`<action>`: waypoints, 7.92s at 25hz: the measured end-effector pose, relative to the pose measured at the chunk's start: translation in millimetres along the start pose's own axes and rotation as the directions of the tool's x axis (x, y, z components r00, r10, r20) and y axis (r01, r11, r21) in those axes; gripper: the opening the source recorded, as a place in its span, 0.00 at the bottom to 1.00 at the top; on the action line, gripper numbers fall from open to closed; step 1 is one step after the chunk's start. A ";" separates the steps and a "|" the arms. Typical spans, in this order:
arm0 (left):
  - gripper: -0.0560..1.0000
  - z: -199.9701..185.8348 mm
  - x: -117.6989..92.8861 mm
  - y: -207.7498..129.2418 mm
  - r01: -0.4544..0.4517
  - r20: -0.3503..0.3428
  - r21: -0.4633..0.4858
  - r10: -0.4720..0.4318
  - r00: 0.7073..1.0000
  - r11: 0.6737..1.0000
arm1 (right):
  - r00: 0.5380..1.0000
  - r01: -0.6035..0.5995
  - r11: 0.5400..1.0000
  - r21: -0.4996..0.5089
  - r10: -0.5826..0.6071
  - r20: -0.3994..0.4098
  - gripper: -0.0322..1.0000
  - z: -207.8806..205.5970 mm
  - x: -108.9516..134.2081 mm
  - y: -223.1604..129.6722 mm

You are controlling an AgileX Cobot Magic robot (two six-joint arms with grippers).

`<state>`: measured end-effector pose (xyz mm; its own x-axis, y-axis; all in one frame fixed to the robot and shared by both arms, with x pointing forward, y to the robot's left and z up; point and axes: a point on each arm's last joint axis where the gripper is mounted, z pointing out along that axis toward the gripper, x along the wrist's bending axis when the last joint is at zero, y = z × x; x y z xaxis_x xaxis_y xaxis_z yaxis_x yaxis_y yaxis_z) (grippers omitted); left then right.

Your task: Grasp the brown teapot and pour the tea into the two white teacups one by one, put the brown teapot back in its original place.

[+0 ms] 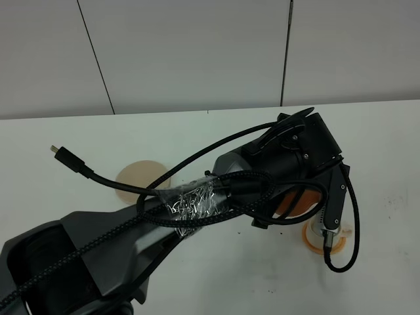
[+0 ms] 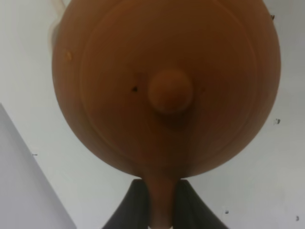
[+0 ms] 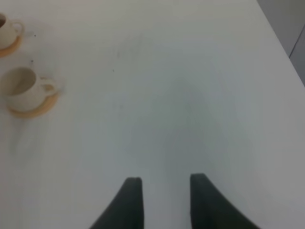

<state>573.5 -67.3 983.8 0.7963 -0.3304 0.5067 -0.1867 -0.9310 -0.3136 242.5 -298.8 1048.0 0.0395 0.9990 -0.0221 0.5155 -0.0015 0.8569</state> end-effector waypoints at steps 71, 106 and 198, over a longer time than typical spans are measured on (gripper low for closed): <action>0.21 -12.7 -5.4 17.3 -0.258 -0.098 0.127 0.271 0.958 0.958 | 1.000 0.000 1.000 0.000 0.000 0.000 0.26 0.0 0.0 0.0; 0.21 -20.8 -10.0 20.4 -0.282 -0.095 0.187 0.303 0.948 0.941 | 1.000 0.000 1.000 0.000 0.000 0.000 0.26 0.0 0.0 0.0; 0.21 -24.6 -8.1 21.7 -0.315 -0.125 0.225 0.348 0.929 0.922 | 1.000 0.000 1.000 0.000 0.000 0.000 0.26 0.0 0.0 0.0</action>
<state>548.9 -88.7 992.6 0.6029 -0.6503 0.4621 -0.2932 -0.7193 -0.6298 242.5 -298.8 1048.0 0.0395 0.9990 -0.0221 0.5155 -0.0015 0.8569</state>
